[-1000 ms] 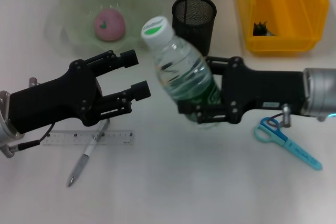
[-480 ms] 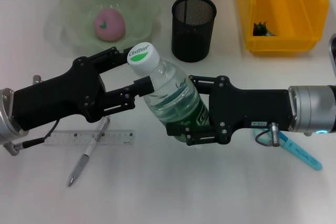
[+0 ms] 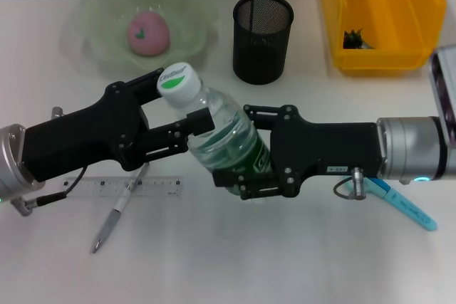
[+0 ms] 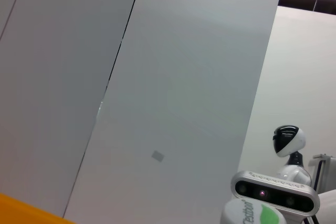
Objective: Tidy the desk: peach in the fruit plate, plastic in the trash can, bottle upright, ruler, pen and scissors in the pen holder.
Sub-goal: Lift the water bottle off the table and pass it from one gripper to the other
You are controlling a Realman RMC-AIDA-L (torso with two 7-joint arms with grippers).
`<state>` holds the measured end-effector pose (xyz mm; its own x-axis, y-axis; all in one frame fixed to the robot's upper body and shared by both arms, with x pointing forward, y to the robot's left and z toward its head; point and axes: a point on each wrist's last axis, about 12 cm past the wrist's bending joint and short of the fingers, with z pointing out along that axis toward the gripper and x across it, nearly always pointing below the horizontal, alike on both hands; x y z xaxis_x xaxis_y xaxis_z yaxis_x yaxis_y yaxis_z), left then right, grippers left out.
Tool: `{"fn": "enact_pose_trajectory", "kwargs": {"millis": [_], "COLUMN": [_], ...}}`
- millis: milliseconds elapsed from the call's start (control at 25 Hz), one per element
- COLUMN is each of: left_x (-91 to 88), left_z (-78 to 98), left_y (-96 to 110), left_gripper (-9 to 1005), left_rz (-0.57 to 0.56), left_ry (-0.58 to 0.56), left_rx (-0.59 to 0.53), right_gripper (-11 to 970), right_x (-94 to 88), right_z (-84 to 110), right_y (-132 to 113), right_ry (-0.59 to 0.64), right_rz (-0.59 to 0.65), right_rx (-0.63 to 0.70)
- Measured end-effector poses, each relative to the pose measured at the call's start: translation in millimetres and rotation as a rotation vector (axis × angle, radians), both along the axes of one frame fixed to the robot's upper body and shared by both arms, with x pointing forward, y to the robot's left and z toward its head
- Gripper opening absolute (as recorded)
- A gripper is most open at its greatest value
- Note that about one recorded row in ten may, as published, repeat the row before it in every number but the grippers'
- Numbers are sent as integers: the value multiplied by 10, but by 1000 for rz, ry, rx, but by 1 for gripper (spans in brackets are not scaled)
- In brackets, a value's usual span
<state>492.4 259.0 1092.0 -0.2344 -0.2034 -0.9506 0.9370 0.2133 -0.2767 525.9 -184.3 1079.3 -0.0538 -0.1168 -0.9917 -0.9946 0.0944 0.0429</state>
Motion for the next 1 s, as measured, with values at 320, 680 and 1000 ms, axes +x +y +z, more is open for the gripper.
{"fn": "enact_pose_trajectory", "kwargs": {"millis": [320, 680, 1000], "left_x": [-9, -12, -11], "left_z": [-9, -24, -23], "left_y": [-11, -21, -16], "left_gripper": [757, 753, 538], "left_rz": [-6, -5, -4], "left_ry": [6, 13, 20], "left_rx": [-8, -9, -11], "right_gripper": [766, 767, 768], "right_x": [-11, -8, -31], "right_z": [-29, -28, -30], "right_y": [72, 74, 130], "right_ry": [3, 5, 7], "right_rz": [10, 0, 16], "right_rx": [-7, 2, 13]}}
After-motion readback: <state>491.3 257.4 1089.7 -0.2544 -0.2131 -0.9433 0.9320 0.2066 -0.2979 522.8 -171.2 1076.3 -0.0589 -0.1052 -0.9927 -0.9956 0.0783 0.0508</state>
